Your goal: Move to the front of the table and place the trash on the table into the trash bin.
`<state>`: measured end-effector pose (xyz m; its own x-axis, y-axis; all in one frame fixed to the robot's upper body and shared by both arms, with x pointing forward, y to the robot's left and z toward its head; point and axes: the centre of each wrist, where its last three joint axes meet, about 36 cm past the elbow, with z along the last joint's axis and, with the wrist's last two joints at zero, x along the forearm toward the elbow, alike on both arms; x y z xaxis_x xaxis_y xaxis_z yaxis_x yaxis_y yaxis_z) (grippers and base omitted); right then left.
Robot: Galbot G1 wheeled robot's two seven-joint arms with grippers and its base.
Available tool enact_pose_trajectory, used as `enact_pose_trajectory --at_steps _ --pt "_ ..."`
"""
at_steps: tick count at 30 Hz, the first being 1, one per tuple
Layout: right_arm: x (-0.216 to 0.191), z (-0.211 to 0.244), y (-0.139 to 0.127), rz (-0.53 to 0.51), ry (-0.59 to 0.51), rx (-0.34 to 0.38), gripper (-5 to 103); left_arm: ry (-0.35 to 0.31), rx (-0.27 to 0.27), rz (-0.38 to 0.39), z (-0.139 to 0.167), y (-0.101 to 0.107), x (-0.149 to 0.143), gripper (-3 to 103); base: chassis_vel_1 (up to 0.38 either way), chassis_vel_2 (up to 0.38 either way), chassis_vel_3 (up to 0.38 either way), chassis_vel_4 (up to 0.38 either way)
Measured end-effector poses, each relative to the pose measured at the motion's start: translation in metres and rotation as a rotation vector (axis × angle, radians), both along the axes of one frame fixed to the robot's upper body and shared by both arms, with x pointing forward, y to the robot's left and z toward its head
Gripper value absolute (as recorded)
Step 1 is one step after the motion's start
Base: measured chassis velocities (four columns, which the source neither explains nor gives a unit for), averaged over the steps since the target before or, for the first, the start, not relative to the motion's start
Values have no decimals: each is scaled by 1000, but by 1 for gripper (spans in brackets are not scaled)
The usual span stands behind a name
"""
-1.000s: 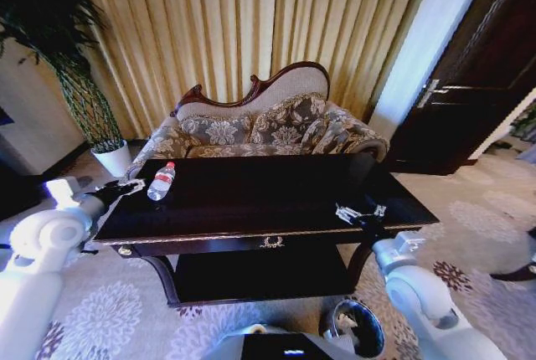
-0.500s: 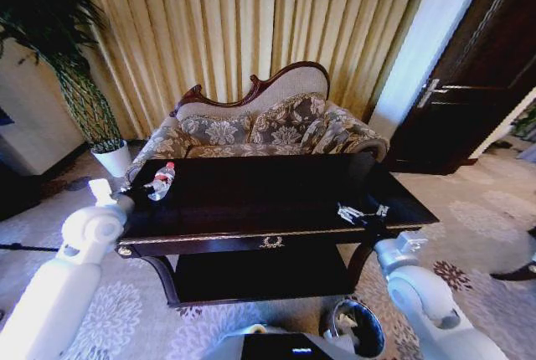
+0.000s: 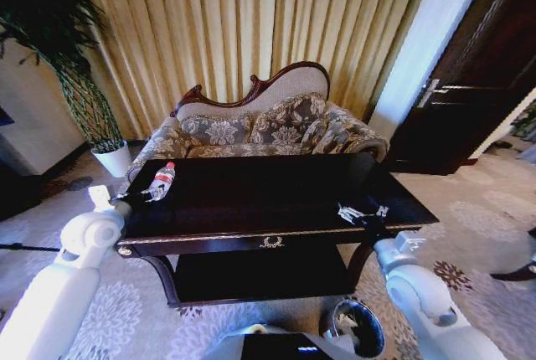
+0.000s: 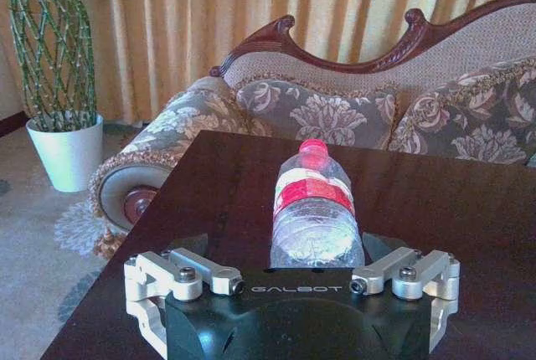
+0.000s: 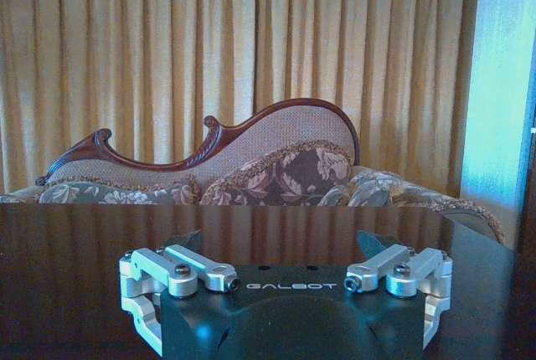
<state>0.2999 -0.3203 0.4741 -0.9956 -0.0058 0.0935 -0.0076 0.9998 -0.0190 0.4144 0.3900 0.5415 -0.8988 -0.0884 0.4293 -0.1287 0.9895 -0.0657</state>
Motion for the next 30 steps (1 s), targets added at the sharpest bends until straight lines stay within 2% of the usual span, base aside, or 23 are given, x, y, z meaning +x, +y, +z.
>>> enact_pose_trajectory --at_steps 15,16,18,21,23,24,26,27,29,30 --pt "2 -2 -5 -5 -16 -15 100 10 -7 -17 -11 -2 12 100 0 0 0 0" --pt "2 -2 -5 -6 -16 -15 100 10 -8 -17 -12 -2 13 102 0 0 0 0" --pt "2 -4 -6 -7 -15 -14 100 0 -7 -10 -17 -4 15 93 0 0 0 0" --pt "3 -4 -7 -6 -15 -15 100 -3 -11 -6 -19 -6 15 89 0 0 0 0" --pt "3 -4 -8 -6 -15 -16 100 -2 -15 -4 -22 -7 15 77 0 0 0 0" --pt "3 -4 -8 -6 -15 -16 100 -2 -15 -4 -22 -7 15 77 0 0 0 0" --pt "4 -3 -9 -7 -17 -18 100 0 -16 -4 -23 -8 14 66 0 0 0 0" --pt "4 -3 -9 -7 -17 -18 100 0 -16 -4 -23 -8 14 66 0 0 0 0" --pt "5 -3 -9 -20 -21 -17 100 -2 -15 -5 -23 -9 13 57 0 0 0 0" --pt "5 -3 -8 -23 -22 -15 100 -3 -14 -5 -22 -9 12 57 0 0 0 0"
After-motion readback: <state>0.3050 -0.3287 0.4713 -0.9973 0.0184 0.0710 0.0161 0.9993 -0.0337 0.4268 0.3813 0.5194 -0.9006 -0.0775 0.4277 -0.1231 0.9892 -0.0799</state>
